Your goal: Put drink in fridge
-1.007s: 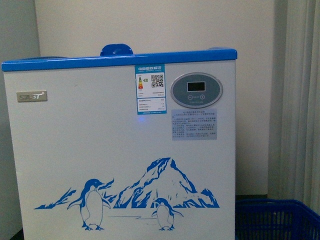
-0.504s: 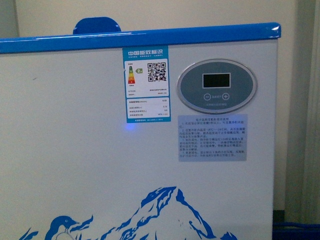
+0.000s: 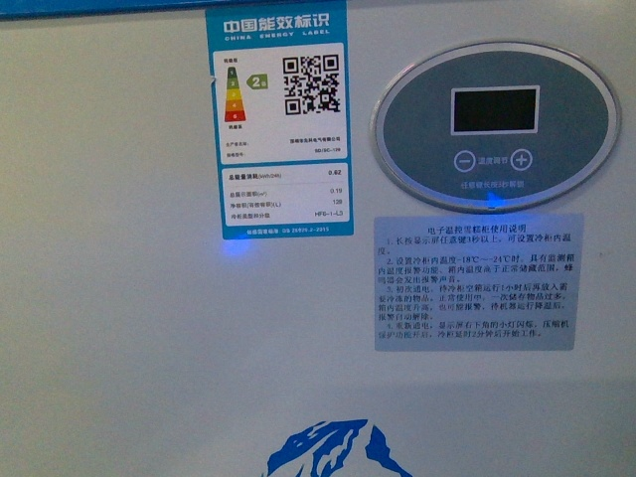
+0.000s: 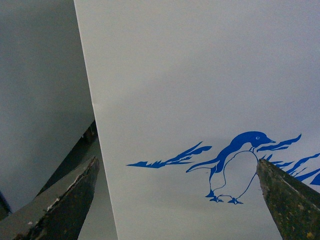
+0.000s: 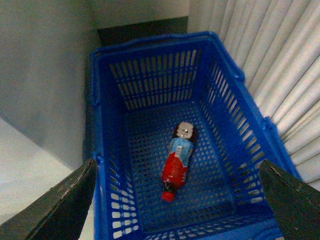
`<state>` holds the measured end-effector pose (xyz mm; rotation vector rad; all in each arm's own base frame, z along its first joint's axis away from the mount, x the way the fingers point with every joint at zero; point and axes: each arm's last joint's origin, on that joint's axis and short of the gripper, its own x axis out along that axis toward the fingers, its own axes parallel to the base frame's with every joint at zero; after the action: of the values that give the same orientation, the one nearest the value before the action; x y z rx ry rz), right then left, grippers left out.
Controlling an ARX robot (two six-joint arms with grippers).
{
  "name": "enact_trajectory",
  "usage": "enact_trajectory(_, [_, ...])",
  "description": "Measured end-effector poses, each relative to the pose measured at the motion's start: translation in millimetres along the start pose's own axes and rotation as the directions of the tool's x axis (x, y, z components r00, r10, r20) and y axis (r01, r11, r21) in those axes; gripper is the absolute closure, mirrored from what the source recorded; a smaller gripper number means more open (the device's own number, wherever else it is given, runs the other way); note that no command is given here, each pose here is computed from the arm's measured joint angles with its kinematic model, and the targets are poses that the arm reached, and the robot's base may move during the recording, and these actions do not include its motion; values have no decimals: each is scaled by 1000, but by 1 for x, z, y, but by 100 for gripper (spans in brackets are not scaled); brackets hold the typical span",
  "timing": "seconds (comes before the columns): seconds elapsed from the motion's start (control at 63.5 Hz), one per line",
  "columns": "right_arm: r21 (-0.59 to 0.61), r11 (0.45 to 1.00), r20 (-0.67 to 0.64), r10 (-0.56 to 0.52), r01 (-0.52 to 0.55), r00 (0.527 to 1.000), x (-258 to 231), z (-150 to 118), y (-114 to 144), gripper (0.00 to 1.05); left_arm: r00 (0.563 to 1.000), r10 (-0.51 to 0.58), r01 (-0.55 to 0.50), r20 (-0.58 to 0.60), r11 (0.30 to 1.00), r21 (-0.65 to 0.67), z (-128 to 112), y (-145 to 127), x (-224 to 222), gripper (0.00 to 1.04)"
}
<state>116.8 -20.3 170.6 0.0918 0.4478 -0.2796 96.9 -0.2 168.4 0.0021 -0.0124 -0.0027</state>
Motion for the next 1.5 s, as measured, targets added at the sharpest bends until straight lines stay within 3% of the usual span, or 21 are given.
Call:
enact_trajectory(0.094, [50,998,-62,-37,40,997,19,13,-12,8,1000,0,0,0,1000,0,0,0,0,8])
enact_trajectory(0.142, [79,991,-112,-101,110,989,44,22,-26,8,1000,0,0,0,1000,0,0,0,0,8])
enact_trajectory(0.299, [95,982,-236,-137,164,962,106,20,-40,8,1000,0,0,0,1000,0,0,0,0,8])
enact_trajectory(0.551, [123,976,-425,-112,180,898,198,-23,-36,8,1000,0,0,0,1000,0,0,0,0,8])
enact_trajectory(0.756, [119,973,-510,-112,198,853,273,-79,-9,8,1000,0,0,0,1000,0,0,0,0,8])
enact_trajectory(0.897, [115,959,-550,-155,258,820,318,-113,-7,8,1000,0,0,0,1000,0,0,0,0,8])
enact_trajectory(1.275, [110,948,-605,-173,297,777,386,-159,-4,8,1000,0,0,0,1000,0,0,0,0,8])
enact_trajectory(1.496, [106,945,-620,-180,309,764,404,-173,-4,8,1000,0,0,0,1000,0,0,0,0,8])
